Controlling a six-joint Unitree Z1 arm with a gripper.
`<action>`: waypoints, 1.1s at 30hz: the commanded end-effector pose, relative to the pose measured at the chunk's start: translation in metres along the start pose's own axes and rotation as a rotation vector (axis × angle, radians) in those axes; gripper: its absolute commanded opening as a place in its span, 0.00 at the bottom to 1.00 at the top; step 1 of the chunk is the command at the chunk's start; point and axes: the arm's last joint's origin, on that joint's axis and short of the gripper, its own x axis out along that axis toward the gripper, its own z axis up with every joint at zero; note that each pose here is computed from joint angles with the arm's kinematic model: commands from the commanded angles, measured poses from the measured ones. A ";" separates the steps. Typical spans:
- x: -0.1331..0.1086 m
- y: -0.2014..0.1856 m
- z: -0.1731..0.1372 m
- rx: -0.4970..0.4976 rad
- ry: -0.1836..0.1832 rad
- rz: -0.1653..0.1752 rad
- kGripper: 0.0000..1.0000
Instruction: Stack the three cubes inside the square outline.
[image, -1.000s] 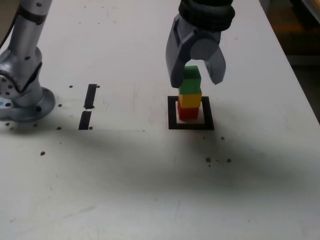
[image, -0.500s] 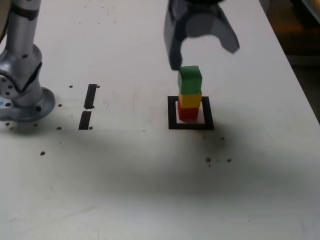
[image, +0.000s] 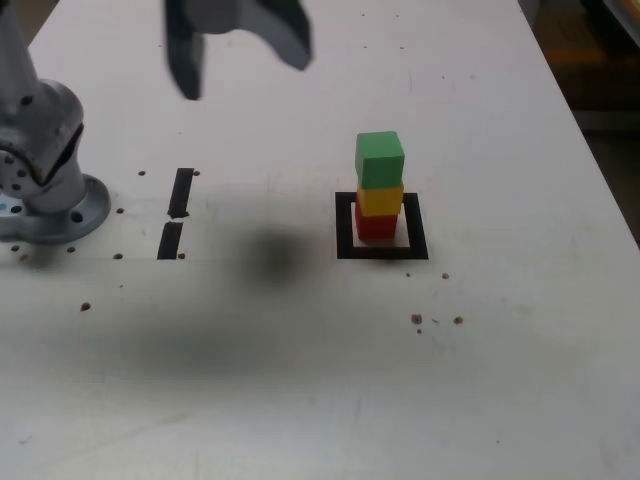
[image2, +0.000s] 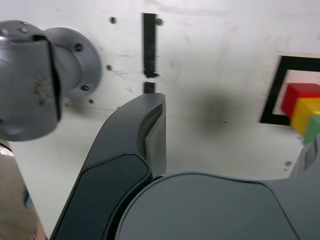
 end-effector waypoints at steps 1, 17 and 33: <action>0.016 -0.001 -0.004 -0.003 0.044 -0.002 0.99; 0.098 -0.006 -0.015 0.012 0.088 -0.063 0.99; 0.134 -0.009 -0.032 0.053 0.128 -0.102 0.99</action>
